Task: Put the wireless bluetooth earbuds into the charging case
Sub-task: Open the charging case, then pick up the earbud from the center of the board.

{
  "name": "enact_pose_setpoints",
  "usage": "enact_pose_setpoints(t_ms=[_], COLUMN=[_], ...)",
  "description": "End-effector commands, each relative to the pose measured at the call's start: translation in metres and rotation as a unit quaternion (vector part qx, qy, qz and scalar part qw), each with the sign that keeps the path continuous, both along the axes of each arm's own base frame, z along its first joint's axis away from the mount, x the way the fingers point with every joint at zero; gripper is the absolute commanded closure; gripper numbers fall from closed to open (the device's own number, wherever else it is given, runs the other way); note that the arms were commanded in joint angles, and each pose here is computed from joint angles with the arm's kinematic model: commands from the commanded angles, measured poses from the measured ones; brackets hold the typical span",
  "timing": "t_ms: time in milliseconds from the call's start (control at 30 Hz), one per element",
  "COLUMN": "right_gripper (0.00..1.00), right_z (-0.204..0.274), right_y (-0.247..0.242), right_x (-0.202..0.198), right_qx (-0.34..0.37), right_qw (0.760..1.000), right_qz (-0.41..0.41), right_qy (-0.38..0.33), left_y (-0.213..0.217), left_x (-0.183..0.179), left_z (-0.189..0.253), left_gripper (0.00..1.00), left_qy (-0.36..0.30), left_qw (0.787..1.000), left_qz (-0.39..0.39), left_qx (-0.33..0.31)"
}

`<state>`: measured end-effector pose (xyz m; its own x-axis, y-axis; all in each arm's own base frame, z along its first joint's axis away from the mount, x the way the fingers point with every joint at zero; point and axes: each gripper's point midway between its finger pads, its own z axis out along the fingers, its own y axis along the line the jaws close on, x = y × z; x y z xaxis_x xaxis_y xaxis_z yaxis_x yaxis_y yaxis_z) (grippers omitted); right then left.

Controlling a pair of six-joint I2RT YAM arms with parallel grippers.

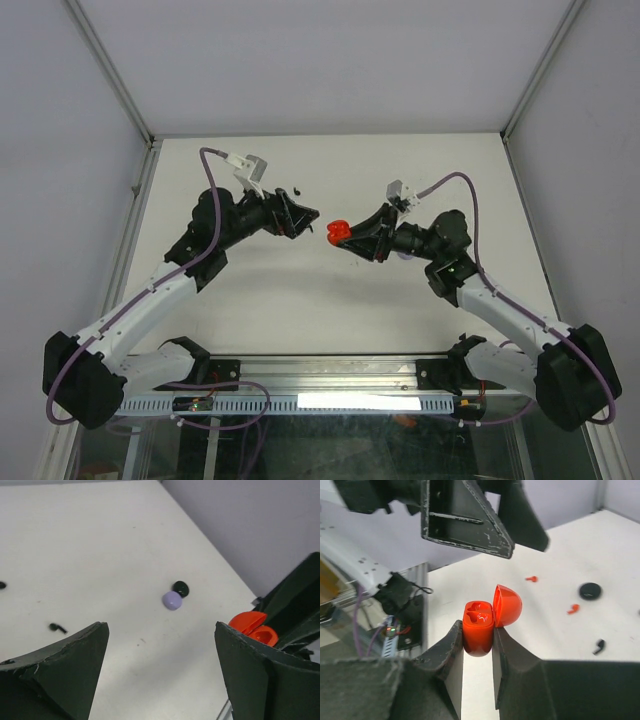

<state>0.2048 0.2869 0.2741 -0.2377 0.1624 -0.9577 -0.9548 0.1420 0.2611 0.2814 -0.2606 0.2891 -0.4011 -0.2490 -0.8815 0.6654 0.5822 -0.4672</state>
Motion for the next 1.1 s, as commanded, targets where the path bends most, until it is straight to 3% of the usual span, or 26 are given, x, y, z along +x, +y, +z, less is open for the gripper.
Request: enact_pose_setpoints(t_ms=[0,233,567,1067], right_gripper=[1.00,1.00,1.00,1.00], right_z=[-0.009,-0.020,-0.029,-0.035], right_y=[-0.021,-0.030,-0.031,-0.037], right_x=[0.036,0.039,0.040,0.042], right_qx=[-0.042,-0.065,-0.077,-0.097], right_qw=[0.990,0.985,0.984,0.979], right_qz=[-0.127,-0.153,-0.155,-0.170], right_qy=[-0.050,-0.049,-0.045,-0.051], left_y=[0.033,0.068,0.085,0.105], left_x=[0.033,0.069,0.100,0.145], left_z=[-0.012,-0.063,-0.139,-0.213], left_gripper=[0.11,0.12,0.19,0.48], left_qy=[0.026,0.107,0.201,0.280], left_qw=[0.991,0.953,0.907,0.847], left_qz=[0.118,0.232,0.260,0.290], left_qx=[0.060,0.164,0.262,0.348])
